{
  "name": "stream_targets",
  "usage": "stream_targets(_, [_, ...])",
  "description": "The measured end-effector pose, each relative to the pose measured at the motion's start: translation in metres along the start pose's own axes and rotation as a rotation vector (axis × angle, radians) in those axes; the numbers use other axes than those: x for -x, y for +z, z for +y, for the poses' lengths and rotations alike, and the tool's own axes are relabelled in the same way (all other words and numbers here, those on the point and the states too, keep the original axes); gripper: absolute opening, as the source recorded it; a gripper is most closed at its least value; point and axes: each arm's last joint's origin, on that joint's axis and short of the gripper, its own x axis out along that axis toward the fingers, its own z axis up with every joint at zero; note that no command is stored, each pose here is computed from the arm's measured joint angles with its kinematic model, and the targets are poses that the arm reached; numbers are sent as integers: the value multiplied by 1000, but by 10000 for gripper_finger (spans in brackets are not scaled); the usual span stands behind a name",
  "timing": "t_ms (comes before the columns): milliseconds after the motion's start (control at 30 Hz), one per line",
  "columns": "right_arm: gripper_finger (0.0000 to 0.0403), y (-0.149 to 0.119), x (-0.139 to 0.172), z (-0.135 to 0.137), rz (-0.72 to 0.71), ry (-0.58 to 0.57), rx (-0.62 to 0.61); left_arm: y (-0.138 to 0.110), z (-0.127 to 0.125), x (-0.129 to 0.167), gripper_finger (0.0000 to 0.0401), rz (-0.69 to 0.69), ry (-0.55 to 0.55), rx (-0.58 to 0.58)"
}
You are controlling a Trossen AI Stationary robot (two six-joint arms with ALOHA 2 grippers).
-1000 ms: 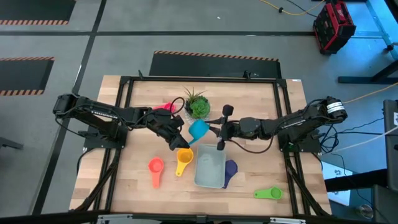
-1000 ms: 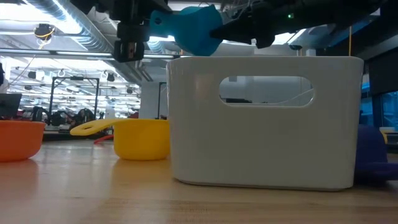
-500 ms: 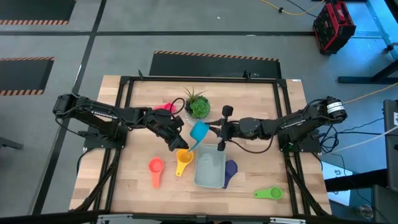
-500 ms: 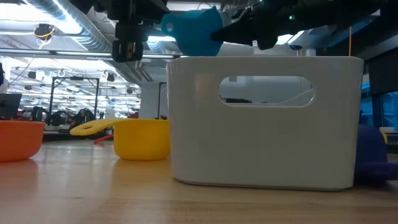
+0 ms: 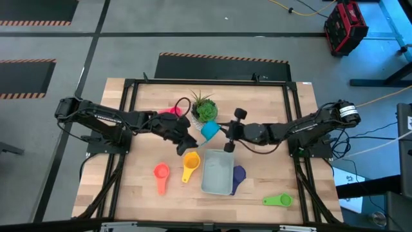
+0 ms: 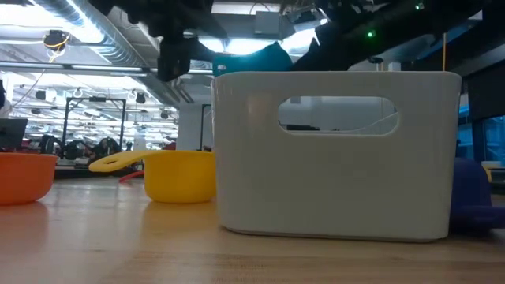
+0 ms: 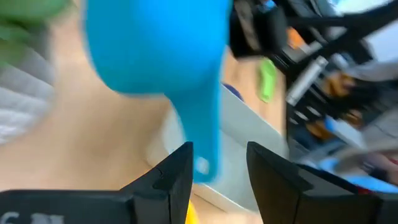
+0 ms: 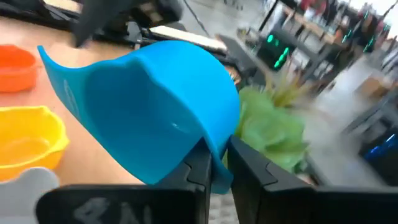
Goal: Nest measuring cups in basket
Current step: Adjust the light blue measuring cup
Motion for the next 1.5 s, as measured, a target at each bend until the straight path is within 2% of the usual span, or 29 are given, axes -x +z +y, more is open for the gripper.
stream_targets(200, [42, -7, -6, -9, 53, 73, -225, -3, -3, 0, 143, -78, 105, -135])
stream_targets(400, [42, -11, -13, -21, 83, 85, -331, -8, -10, -1, 141, -92, 130, -203])
stream_targets(800, [42, -10, -14, -22, 79, 106, -379, -18, -6, -17, 140, -61, 192, -218])
stream_targets(933, [42, -11, -14, -22, 79, 104, -372, -19, -3, -21, 140, -86, 246, -227])
stream_targets(1233, [42, -11, -14, -23, 81, 92, -398, -15, -7, -21, 139, -158, 249, -224])
stream_targets(1500, [42, -10, -14, -23, 80, 84, -397, -14, -6, -20, 108, -178, 276, -225])
